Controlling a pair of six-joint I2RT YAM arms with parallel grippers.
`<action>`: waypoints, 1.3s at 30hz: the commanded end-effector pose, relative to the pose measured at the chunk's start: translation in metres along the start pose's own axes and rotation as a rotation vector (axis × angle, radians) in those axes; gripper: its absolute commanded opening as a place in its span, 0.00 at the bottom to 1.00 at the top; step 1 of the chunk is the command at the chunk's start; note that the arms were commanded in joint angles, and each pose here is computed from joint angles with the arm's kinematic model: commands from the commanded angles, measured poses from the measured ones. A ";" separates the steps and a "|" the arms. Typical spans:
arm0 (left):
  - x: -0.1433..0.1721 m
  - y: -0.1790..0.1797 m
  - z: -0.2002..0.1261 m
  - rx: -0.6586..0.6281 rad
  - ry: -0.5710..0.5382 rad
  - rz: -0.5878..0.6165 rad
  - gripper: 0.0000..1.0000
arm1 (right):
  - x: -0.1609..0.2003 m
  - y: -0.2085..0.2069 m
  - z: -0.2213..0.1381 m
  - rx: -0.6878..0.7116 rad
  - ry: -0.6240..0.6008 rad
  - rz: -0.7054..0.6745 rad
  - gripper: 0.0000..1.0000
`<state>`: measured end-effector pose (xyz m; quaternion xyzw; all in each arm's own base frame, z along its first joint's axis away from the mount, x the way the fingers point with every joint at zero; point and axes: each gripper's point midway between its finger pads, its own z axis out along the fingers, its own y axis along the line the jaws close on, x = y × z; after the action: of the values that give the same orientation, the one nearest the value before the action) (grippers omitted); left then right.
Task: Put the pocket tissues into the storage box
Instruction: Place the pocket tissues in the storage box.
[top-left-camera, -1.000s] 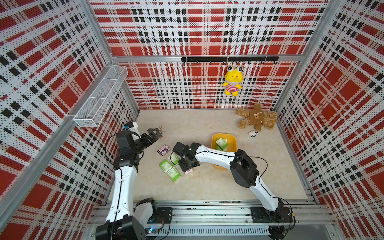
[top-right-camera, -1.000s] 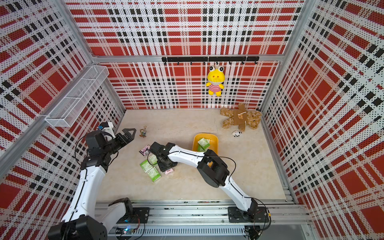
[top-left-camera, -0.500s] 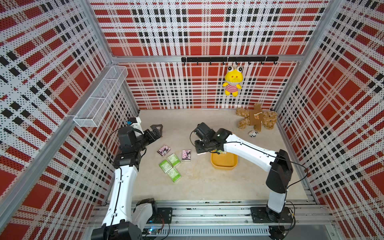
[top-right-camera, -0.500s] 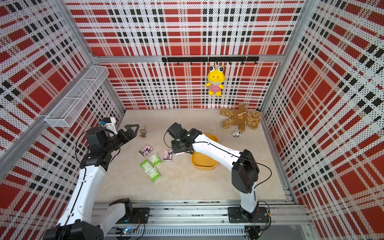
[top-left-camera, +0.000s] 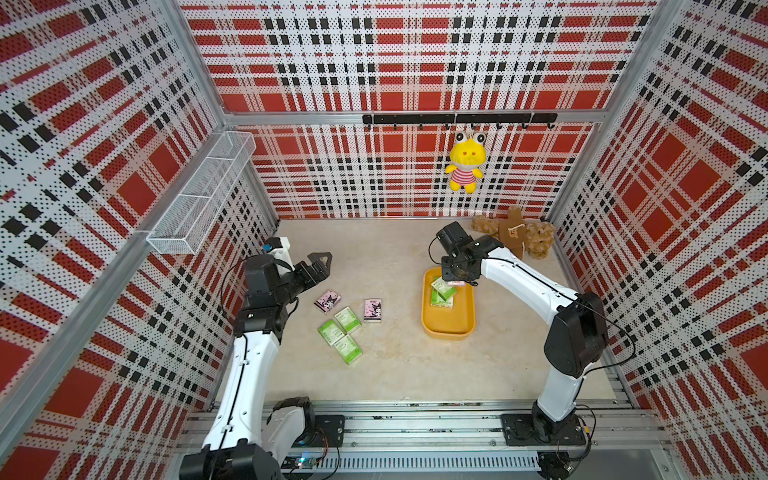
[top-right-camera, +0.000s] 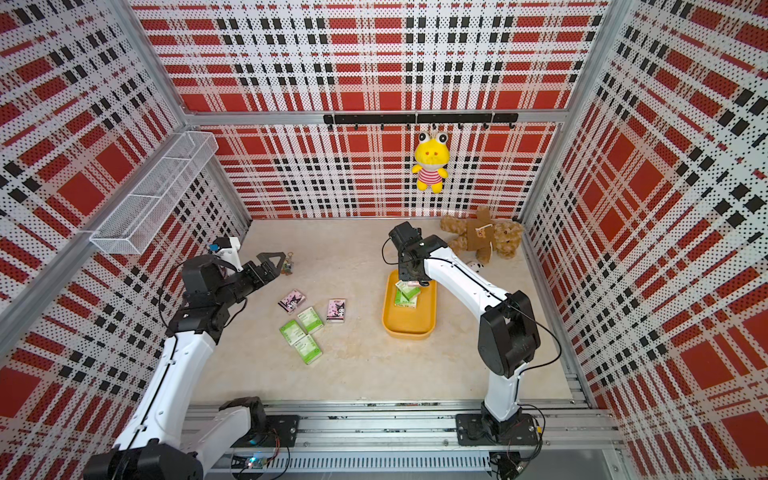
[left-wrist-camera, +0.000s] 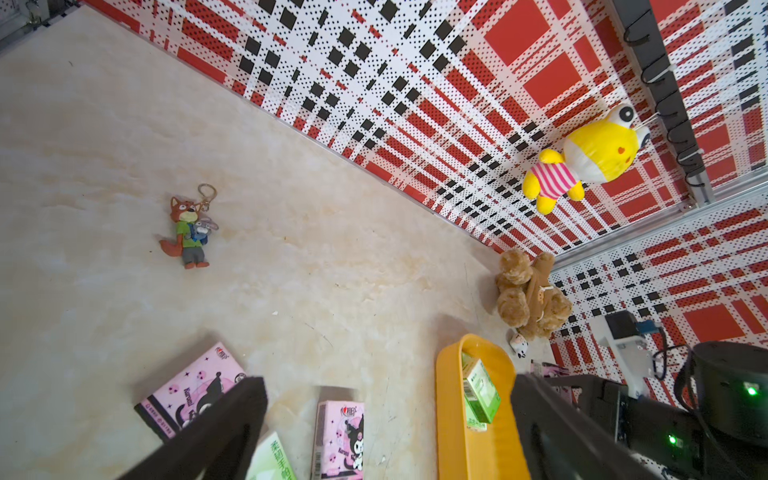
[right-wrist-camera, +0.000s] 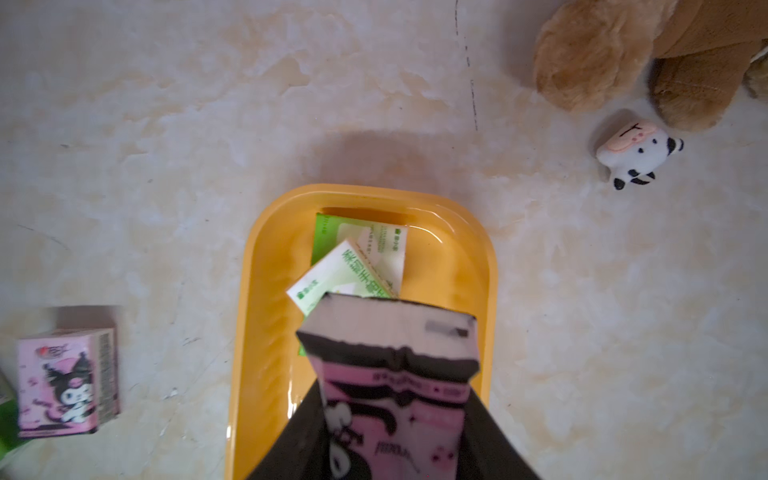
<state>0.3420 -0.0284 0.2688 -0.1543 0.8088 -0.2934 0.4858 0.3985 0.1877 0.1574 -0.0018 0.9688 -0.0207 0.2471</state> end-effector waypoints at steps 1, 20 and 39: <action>0.001 -0.003 -0.005 0.007 -0.022 0.017 0.99 | -0.006 -0.012 0.014 0.046 -0.002 -0.069 0.44; 0.009 0.004 -0.005 -0.028 -0.001 0.013 0.99 | -0.009 -0.027 0.064 0.166 0.031 -0.209 0.45; 0.008 0.007 -0.002 -0.040 0.007 0.032 0.99 | 0.027 -0.004 0.091 0.140 0.115 -0.247 0.46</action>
<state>0.3358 -0.0265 0.2616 -0.1571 0.8138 -0.2780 0.4855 0.4263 0.1713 0.0851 -0.0972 0.9667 -0.1175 0.2056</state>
